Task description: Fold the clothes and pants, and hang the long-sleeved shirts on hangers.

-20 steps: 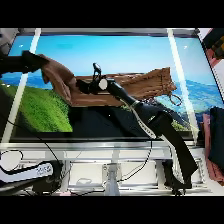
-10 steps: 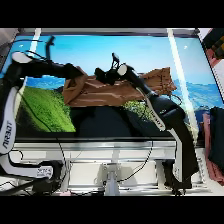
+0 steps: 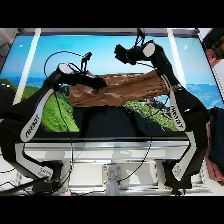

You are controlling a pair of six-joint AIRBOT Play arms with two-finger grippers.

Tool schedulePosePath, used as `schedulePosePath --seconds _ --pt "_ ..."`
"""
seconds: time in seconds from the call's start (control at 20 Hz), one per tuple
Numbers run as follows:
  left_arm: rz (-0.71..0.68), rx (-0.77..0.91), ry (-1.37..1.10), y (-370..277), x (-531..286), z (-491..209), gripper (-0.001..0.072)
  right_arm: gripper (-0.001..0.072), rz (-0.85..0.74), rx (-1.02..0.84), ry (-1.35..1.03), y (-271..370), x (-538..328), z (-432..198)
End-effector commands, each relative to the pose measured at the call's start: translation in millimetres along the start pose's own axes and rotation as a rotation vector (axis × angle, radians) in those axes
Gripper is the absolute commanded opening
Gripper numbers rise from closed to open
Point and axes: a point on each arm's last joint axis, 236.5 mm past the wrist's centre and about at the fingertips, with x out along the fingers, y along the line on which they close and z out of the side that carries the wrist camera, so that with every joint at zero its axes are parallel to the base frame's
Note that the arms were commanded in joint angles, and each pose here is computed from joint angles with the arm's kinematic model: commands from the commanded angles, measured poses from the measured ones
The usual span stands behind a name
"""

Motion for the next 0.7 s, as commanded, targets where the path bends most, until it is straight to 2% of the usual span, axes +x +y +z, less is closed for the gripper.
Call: schedulePosePath --seconds 0.0,0.05,0.2,0.4,0.55,0.65 --pt "-0.002 0.008 0.022 -2 15 -8 0.0720 0.0044 -0.045 -0.043 0.017 -10 -16 3" --pt "-0.008 0.011 0.028 -3 10 -8 0.0695 0.0044 -0.059 -0.050 0.028 -13 -16 0" --pt "0.019 0.013 -0.033 7 -25 11 0.0694 0.0044 -0.089 -0.061 0.053 -22 -18 -5" --pt "0.107 -0.044 -0.170 57 -118 42 0.0694 0.0044 -0.132 -0.073 0.067 -37 -22 -5" --pt "0.133 -0.153 -0.126 112 -166 13 0.0694 0.0044 -0.149 -0.083 0.064 -41 -23 -3" --pt "0.208 -0.195 -0.068 154 -179 -13 0.0708 0.0044 -0.150 -0.085 0.059 -42 -23 -2"
